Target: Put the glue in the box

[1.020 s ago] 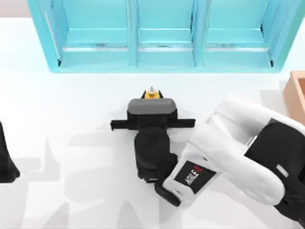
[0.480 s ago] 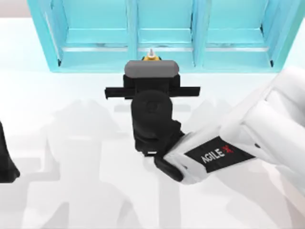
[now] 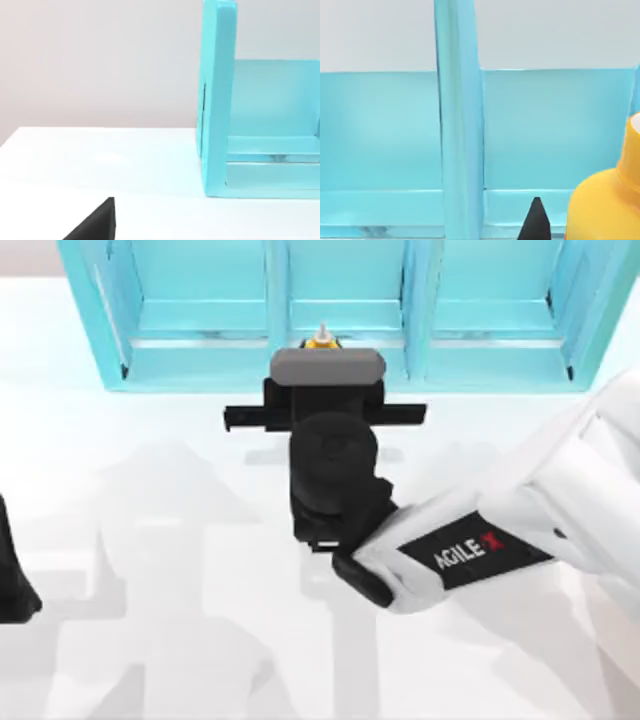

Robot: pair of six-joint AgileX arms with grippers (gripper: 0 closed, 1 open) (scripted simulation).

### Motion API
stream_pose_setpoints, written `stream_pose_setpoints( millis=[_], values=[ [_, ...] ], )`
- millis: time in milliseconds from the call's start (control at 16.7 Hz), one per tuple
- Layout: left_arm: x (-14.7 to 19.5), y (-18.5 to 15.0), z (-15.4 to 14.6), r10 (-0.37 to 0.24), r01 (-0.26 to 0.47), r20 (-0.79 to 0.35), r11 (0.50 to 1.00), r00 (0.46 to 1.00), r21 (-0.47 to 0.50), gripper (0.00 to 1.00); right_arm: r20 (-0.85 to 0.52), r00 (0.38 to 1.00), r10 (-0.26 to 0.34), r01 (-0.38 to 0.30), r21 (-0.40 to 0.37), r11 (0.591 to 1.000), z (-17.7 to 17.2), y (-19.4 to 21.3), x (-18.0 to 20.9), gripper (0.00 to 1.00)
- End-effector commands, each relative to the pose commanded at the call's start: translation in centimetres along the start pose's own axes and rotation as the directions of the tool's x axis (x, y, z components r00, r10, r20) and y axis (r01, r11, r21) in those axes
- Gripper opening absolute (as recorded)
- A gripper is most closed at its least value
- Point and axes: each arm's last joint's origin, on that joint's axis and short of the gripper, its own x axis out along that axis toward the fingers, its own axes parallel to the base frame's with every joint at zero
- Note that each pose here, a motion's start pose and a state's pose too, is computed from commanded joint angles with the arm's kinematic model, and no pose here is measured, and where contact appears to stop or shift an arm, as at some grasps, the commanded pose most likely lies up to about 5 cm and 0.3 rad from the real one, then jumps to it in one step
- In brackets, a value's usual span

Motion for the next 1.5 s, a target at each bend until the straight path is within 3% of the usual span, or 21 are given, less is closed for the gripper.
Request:
stream_pose_setpoints(
  millis=[240, 420, 660, 840, 1140, 1500],
  values=[
    [0.0, 0.0, 0.0, 0.0, 0.0, 0.0, 1.0, 1.0, 0.0, 1.0, 0.111, 0.99, 0.085, -0.093, 0.07, 0.993, 3.9, -3.8, 3.0, 0.0],
    [0.0, 0.0, 0.0, 0.0, 0.0, 0.0, 1.0, 1.0, 0.0, 1.0, 0.212, 0.964, 0.164, -0.182, 0.069, 0.981, 6.5, -8.9, 5.6, 0.0],
    [0.0, 0.0, 0.0, 0.0, 0.0, 0.0, 1.0, 1.0, 0.0, 1.0, 0.297, 0.913, 0.281, -0.287, -0.026, 0.958, 8.3, -18.5, 8.2, 0.0],
    [0.0, 0.0, 0.0, 0.0, 0.0, 0.0, 1.0, 1.0, 0.0, 1.0, 0.285, 0.883, 0.373, -0.351, -0.127, 0.928, 8.2, -27.0, 8.3, 0.0],
    [0.0, 0.0, 0.0, 0.0, 0.0, 0.0, 1.0, 1.0, 0.0, 1.0, 0.136, 0.855, 0.5, -0.467, -0.215, 0.858, 5.7, -40.5, 4.2, 0.0],
    [0.0, 0.0, 0.0, 0.0, 0.0, 0.0, 1.0, 1.0, 0.0, 1.0, -0.03, 0.795, 0.606, -0.604, -0.123, 0.787, 2.1, -51.0, -5.3, 0.0]
  ],
)
